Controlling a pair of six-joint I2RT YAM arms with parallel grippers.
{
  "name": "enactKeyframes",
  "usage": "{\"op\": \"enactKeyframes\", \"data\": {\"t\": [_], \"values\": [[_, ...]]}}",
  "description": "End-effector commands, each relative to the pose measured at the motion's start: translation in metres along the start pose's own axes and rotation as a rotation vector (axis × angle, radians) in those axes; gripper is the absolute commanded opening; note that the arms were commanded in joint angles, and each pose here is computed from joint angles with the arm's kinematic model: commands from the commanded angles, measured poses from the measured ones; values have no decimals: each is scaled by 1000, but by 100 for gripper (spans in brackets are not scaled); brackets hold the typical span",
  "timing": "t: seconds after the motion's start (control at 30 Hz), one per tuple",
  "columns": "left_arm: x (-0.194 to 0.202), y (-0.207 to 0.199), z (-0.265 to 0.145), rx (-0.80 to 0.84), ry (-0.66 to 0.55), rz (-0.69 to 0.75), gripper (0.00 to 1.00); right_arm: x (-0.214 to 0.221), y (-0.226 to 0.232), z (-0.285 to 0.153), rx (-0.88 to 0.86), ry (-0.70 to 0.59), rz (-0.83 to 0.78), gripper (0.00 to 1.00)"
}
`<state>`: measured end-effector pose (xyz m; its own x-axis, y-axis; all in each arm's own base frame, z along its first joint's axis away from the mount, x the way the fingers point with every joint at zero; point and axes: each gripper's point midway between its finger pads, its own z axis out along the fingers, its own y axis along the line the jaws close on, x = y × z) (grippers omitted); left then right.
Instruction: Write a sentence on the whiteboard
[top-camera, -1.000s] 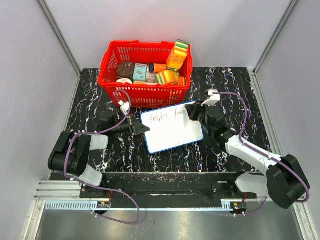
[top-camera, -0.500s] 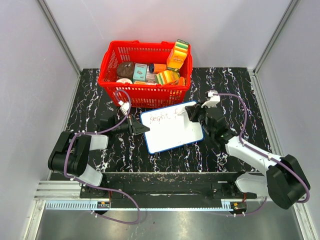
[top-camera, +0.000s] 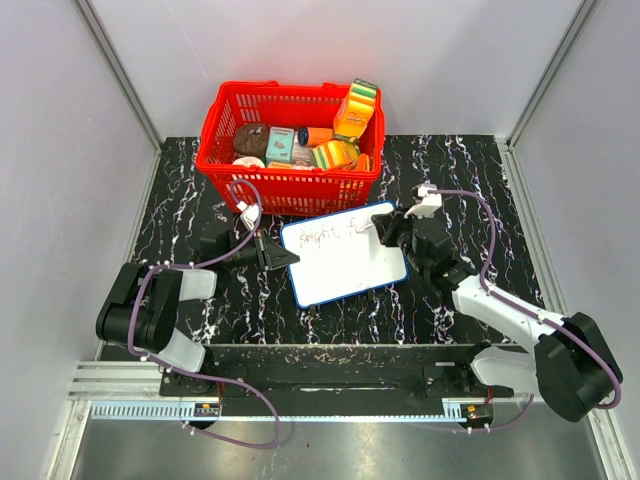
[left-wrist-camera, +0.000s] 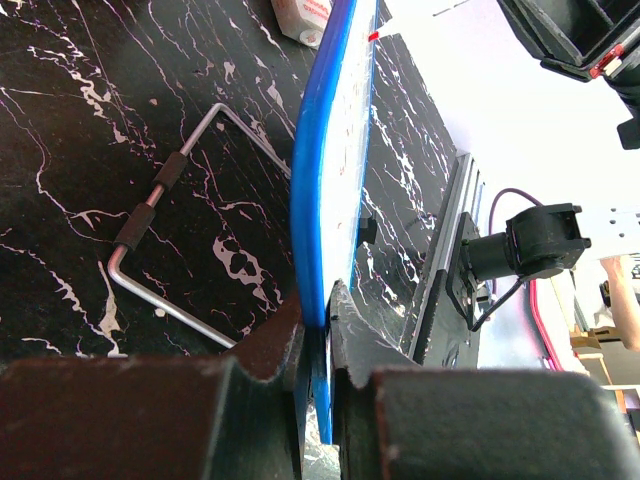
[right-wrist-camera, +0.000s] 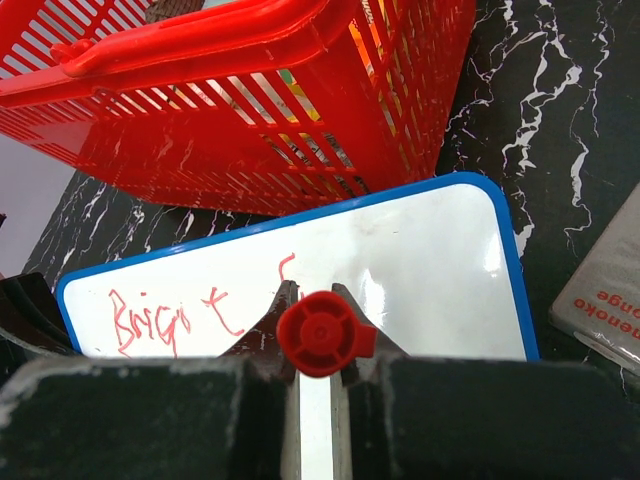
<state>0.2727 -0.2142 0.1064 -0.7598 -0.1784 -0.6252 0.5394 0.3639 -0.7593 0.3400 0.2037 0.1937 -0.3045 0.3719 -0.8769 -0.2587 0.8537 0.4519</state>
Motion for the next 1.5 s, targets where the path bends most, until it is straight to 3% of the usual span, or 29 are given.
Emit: {"op": "enactKeyframes", "data": {"t": [0.0, 0.6, 1.47], "values": [[-7, 12, 3, -58, -27, 99, 0, -12, -7, 1, 42, -42, -7, 0], [-7, 11, 3, -57, -26, 100, 0, -34, 3, 11, 44, -91, -8, 0], [-7, 11, 3, -58, -27, 101, 0, -4, -7, -3, 35, -14, -10, 0]]}}
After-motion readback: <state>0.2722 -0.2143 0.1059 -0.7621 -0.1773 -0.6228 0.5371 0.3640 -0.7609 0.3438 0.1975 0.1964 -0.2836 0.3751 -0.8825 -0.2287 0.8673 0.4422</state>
